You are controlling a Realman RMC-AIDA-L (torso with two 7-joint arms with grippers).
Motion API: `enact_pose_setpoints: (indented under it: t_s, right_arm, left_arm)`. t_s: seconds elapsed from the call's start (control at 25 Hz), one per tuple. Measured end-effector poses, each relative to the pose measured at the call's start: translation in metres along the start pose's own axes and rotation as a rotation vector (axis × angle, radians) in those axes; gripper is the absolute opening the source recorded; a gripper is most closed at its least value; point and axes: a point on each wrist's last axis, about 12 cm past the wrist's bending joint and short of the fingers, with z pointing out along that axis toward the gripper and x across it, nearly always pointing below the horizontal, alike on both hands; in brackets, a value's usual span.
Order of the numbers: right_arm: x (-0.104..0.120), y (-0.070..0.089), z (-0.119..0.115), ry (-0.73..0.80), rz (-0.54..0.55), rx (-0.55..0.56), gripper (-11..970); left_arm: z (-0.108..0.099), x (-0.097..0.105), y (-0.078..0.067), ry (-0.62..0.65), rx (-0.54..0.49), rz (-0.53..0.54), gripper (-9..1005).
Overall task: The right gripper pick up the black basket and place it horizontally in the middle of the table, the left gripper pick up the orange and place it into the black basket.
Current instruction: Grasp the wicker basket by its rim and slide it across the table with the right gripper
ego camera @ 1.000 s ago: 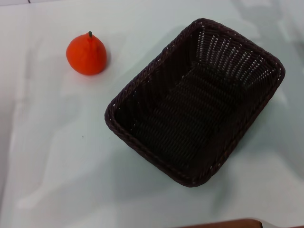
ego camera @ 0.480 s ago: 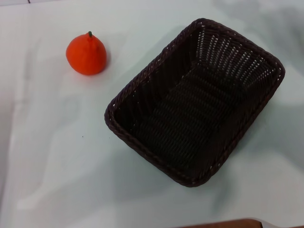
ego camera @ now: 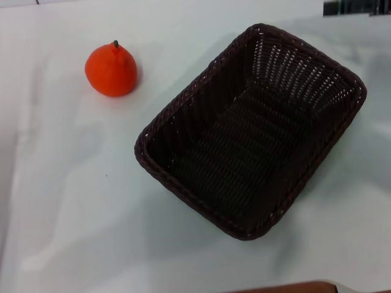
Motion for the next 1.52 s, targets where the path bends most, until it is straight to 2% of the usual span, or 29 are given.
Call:
enact_pose_setpoints:
  t_s: [0.28, 0.44, 0.64, 0.8, 1.08, 1.4, 1.52]
  right_arm:
    - [-0.002, -0.004, 0.033, -0.214, 0.007, -0.037, 946]
    - [-0.008, -0.004, 0.048, -0.259, 0.015, -0.035, 945]
    - [-0.013, -0.008, 0.062, -0.307, -0.001, -0.024, 894]
    - [-0.013, -0.013, 0.070, -0.332, -0.037, -0.037, 752]
    - [-0.014, -0.012, 0.072, -0.318, -0.031, -0.055, 519]
    - [-0.015, -0.013, 0.060, -0.300, -0.005, -0.071, 444]
    - [-0.016, -0.014, 0.053, -0.302, 0.033, -0.073, 346]
  left_arm:
    - [0.000, -0.001, -0.001, -0.008, 0.004, -0.001, 886]
    - [0.000, 0.000, -0.001, -0.007, 0.003, -0.003, 885]
    - [-0.002, 0.000, -0.001, -0.002, -0.002, -0.004, 885]
    - [-0.002, 0.001, -0.001, 0.001, 0.000, -0.004, 885]
    - [-0.006, 0.002, 0.000, 0.010, -0.006, -0.004, 885]
    - [-0.007, 0.002, -0.001, 0.013, 0.001, -0.003, 885]
    - [-0.006, 0.000, -0.002, -0.001, 0.015, 0.002, 885]
